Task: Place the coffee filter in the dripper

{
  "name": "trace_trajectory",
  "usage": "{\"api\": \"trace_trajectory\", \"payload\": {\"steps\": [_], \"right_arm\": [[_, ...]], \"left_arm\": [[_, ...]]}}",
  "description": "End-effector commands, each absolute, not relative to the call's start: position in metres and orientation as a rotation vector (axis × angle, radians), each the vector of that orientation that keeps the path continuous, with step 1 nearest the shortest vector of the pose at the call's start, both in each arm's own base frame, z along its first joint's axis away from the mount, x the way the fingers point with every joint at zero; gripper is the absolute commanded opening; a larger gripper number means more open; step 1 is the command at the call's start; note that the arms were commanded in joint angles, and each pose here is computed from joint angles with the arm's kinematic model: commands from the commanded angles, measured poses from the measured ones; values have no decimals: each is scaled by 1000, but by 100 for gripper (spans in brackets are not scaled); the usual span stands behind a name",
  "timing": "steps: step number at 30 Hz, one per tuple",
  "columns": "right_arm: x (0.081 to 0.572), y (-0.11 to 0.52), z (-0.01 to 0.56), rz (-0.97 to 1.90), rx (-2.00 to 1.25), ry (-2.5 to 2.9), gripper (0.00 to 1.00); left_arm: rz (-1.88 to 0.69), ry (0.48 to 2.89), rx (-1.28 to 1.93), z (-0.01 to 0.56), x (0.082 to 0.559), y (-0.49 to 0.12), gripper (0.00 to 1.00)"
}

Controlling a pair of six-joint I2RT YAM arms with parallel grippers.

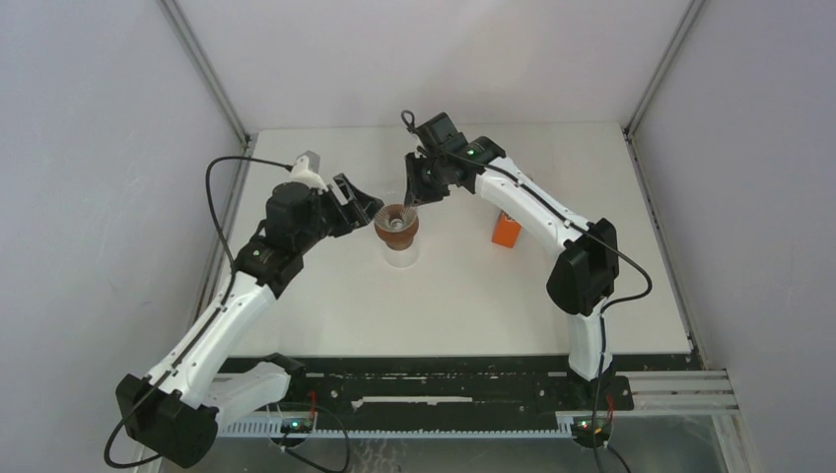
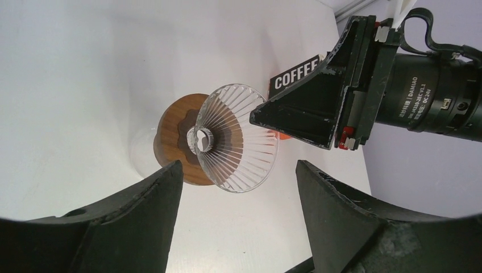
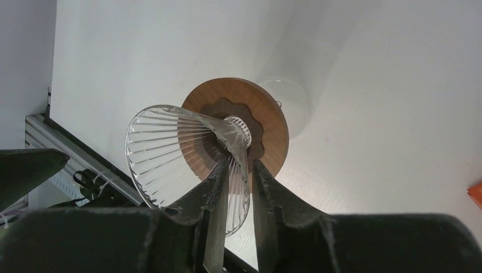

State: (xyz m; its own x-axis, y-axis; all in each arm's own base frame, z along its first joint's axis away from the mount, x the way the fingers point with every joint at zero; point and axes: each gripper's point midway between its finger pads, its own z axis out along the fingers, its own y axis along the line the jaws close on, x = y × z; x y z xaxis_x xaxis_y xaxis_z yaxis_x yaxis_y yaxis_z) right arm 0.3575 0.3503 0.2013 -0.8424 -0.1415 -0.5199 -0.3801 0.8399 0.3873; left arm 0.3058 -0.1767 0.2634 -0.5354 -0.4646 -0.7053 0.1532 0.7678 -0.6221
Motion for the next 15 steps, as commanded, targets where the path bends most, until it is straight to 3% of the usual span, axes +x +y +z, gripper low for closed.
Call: {"api": "trace_trajectory", "payload": {"steps": [1, 15], "right_arm": [[364, 352, 226, 686, -394, 2465, 31], [366, 332, 255, 644, -376, 2401, 42]], "left_arm": [[-766, 1959, -192, 271, 302, -172, 78], [-710, 1947, -175, 276, 288, -158, 84]]}}
